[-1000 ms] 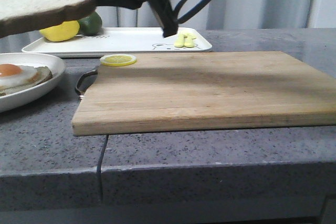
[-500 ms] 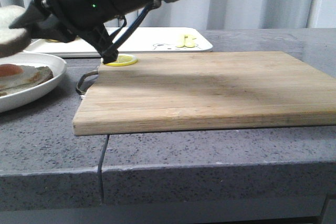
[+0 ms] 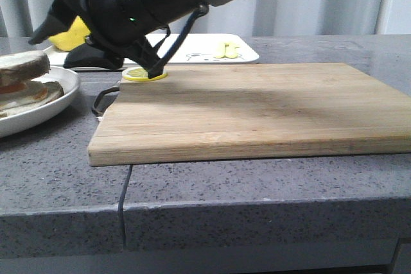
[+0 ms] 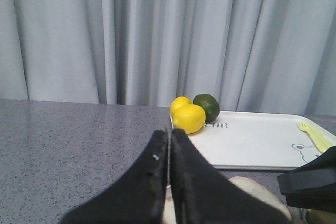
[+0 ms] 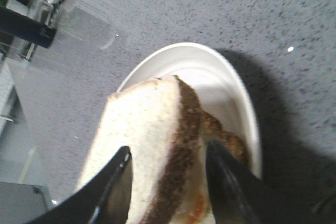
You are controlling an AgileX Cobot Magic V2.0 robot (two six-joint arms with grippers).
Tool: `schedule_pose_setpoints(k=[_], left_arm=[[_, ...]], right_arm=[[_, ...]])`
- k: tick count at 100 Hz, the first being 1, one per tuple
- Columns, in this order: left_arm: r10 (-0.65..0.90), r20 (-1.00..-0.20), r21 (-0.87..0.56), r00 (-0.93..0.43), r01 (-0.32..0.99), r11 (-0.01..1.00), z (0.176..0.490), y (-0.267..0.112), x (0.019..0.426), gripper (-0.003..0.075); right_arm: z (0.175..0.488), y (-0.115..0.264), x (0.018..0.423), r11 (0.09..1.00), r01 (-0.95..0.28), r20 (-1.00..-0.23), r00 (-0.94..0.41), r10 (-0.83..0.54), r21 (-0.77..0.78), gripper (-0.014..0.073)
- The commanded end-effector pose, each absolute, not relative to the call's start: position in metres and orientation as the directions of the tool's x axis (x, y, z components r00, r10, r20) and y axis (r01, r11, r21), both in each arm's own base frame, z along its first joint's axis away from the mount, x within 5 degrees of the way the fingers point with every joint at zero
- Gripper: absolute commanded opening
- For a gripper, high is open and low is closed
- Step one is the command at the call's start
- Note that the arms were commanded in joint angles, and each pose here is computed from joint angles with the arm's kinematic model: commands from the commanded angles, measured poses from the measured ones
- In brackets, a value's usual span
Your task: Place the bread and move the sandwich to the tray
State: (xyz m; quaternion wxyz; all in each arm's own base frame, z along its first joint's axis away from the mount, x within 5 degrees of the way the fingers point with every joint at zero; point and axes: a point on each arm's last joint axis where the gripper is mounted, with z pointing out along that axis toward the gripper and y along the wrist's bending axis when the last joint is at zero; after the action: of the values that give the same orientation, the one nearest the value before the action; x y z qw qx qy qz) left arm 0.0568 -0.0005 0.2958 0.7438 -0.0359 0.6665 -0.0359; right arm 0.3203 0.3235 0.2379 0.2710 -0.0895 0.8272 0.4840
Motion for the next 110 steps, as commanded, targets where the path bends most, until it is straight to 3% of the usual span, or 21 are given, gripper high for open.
schedule_pose_setpoints(k=[1, 17, 29, 43, 53, 61, 81, 96, 110], left_arm=[[-0.116, -0.982, -0.117, 0.151, 0.007, 0.993, 0.318, 0.000, 0.056, -0.0020], [-0.087, -0.996, -0.087, 0.009, -0.031, 0.996, 0.328, 0.001, 0.067, -0.0018], [-0.096, -0.990, -0.089, -0.099, -0.065, 0.994, 0.334, 0.004, 0.084, 0.0000], [-0.108, -0.973, -0.093, -0.203, -0.080, 0.992, 0.339, 0.008, 0.107, 0.0139], [-0.114, -0.960, -0.095, -0.258, -0.084, 0.992, 0.340, 0.010, 0.123, 0.0264], [-0.120, -0.938, -0.098, -0.325, -0.084, 0.992, 0.339, 0.011, 0.135, 0.0318], [-0.197, -0.825, -0.162, -0.530, -0.113, 0.980, 0.336, 0.012, 0.167, 0.0323], [-0.243, -0.695, -0.195, -0.676, -0.147, 0.970, 0.329, 0.013, 0.190, 0.0323], [-0.267, -0.605, -0.194, -0.750, -0.187, 0.963, 0.326, 0.021, 0.206, 0.0323]], right_arm=[[0.283, 0.314, 0.319, 0.464, -0.544, -0.651, -0.752, 0.098, 0.699, 0.0363], [0.300, 0.308, 0.313, 0.451, -0.631, -0.726, -0.685, 0.057, 0.631, 0.0335], [0.315, 0.306, 0.302, 0.397, -0.737, -0.796, -0.604, -0.023, 0.548, 0.0122], [0.329, 0.303, 0.289, 0.329, -0.800, -0.830, -0.553, -0.077, 0.502, -0.0078], [0.341, 0.299, 0.282, 0.304, -0.833, -0.856, -0.508, -0.092, 0.462, -0.0064], [0.349, 0.296, 0.277, 0.290, -0.858, -0.878, -0.468, -0.101, 0.424, -0.0064], [0.375, 0.286, 0.263, 0.267, -0.896, -0.916, -0.390, -0.090, 0.355, -0.0064], [0.390, 0.279, 0.254, 0.248, -0.911, -0.931, -0.358, -0.076, 0.330, -0.0064], [0.399, 0.275, 0.247, 0.232, -0.921, -0.939, -0.338, -0.070, 0.314, -0.0064]])
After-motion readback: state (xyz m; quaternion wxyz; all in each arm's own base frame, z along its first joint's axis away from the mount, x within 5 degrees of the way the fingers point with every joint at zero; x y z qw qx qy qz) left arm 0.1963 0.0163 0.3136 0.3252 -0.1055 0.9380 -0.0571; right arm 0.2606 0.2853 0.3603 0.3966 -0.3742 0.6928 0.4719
